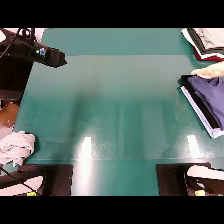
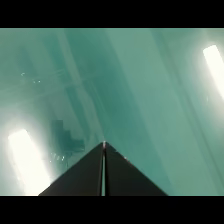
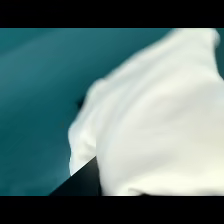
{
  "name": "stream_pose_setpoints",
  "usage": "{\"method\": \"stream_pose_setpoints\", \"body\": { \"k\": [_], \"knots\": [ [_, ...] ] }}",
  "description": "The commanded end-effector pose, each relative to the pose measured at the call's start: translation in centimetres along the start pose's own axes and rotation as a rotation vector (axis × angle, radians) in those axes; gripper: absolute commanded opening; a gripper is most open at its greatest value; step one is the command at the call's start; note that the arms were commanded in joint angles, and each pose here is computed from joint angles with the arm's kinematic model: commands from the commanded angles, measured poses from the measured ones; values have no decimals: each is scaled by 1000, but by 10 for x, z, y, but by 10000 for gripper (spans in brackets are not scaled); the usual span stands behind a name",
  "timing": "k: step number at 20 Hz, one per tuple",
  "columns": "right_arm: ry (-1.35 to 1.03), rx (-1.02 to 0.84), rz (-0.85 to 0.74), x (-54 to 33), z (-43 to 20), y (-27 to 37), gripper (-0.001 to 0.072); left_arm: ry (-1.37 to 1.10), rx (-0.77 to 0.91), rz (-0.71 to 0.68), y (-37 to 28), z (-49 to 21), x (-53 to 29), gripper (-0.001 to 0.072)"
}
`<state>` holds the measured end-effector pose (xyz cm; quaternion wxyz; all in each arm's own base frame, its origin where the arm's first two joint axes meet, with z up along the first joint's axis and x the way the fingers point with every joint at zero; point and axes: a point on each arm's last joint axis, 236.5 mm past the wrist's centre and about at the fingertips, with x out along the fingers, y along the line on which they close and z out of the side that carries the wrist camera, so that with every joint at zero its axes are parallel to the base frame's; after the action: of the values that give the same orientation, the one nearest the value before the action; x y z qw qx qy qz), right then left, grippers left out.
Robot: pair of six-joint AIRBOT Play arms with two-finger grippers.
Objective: Fold the shirts.
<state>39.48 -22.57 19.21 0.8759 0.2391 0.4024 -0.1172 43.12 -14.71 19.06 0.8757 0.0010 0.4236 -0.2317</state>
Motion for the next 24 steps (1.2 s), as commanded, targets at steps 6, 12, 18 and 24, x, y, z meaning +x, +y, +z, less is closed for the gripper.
{"method": "stream_pose_setpoints", "body": {
  "k": [6,12,18,24],
  "knots": [
    [219,309,-325,-27,-113,-113,651,42,10,-8,-2,-10,0,23],
    [205,220,3,-4,-112,6,454,38,8,-12,-3,-9,0,23],
    [313,-100,184,7,-151,132,18,3,8,-5,-2,-1,0,23],
    [370,-267,278,7,-185,195,18,3,8,-5,-2,-1,0,23]
  ]
}}
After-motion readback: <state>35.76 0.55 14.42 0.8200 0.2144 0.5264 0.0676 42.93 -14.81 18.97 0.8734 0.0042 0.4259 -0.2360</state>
